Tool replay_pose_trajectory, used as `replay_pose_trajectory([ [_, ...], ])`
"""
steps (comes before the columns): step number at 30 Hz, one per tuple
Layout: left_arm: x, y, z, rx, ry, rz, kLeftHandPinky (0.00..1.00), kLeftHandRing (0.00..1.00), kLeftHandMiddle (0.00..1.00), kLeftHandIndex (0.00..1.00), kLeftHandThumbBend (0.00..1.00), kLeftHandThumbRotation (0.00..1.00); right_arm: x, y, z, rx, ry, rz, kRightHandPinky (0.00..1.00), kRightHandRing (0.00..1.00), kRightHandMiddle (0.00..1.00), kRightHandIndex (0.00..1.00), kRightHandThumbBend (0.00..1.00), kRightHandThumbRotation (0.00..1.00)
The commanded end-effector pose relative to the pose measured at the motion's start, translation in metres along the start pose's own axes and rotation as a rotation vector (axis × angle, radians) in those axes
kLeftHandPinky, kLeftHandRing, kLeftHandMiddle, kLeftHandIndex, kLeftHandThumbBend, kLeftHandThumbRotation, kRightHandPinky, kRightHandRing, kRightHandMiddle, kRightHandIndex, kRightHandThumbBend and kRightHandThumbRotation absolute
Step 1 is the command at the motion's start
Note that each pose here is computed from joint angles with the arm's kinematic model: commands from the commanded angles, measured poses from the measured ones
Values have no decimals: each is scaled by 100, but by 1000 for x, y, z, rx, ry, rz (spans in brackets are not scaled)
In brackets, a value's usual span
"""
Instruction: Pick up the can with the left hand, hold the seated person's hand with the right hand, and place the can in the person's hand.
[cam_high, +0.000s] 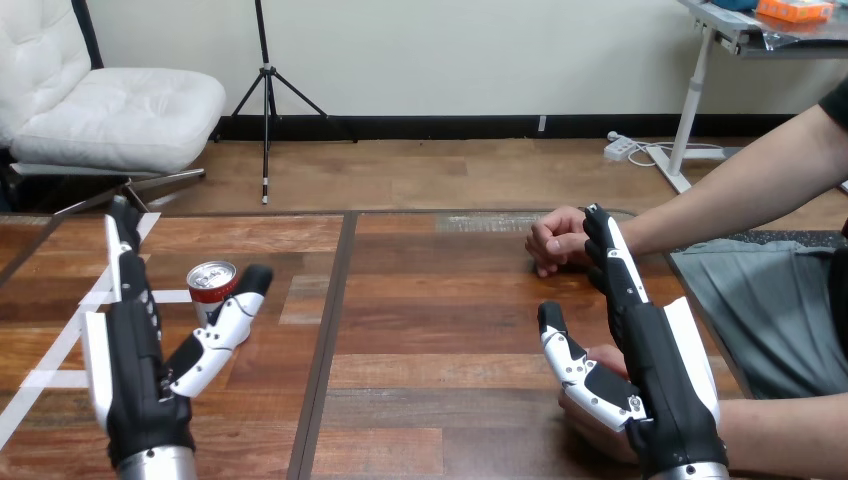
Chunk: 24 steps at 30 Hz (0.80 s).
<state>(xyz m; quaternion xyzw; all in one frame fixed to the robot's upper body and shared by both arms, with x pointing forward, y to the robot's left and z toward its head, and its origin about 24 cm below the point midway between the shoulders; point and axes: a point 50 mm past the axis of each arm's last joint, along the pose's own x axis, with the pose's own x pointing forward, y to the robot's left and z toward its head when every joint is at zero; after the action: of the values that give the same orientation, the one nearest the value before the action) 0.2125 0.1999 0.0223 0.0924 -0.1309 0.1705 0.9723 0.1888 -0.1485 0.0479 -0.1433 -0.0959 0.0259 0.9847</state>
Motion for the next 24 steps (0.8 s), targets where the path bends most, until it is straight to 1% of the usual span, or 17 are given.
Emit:
replay_pose_trajectory([
  [1,23,-6,9,9,-51,-13,100,100,100,100,88,44,12,-4,17,0,-91,-14,100,100,100,100,14,0],
  [5,27,-7,6,35,-24,-6,100,100,100,100,90,44,12,-4,17,3,-93,-13,100,100,100,100,14,0],
  [10,31,-8,5,88,2,2,100,100,100,100,95,48,12,-4,17,7,-92,-13,100,100,100,100,14,0],
  [19,37,-9,3,105,23,-12,100,100,100,100,97,49,11,-4,17,7,-88,-11,100,100,100,100,13,0],
  [24,40,-9,1,148,49,-26,100,100,100,100,99,50,10,-4,17,5,-86,-9,100,100,100,100,13,0],
])
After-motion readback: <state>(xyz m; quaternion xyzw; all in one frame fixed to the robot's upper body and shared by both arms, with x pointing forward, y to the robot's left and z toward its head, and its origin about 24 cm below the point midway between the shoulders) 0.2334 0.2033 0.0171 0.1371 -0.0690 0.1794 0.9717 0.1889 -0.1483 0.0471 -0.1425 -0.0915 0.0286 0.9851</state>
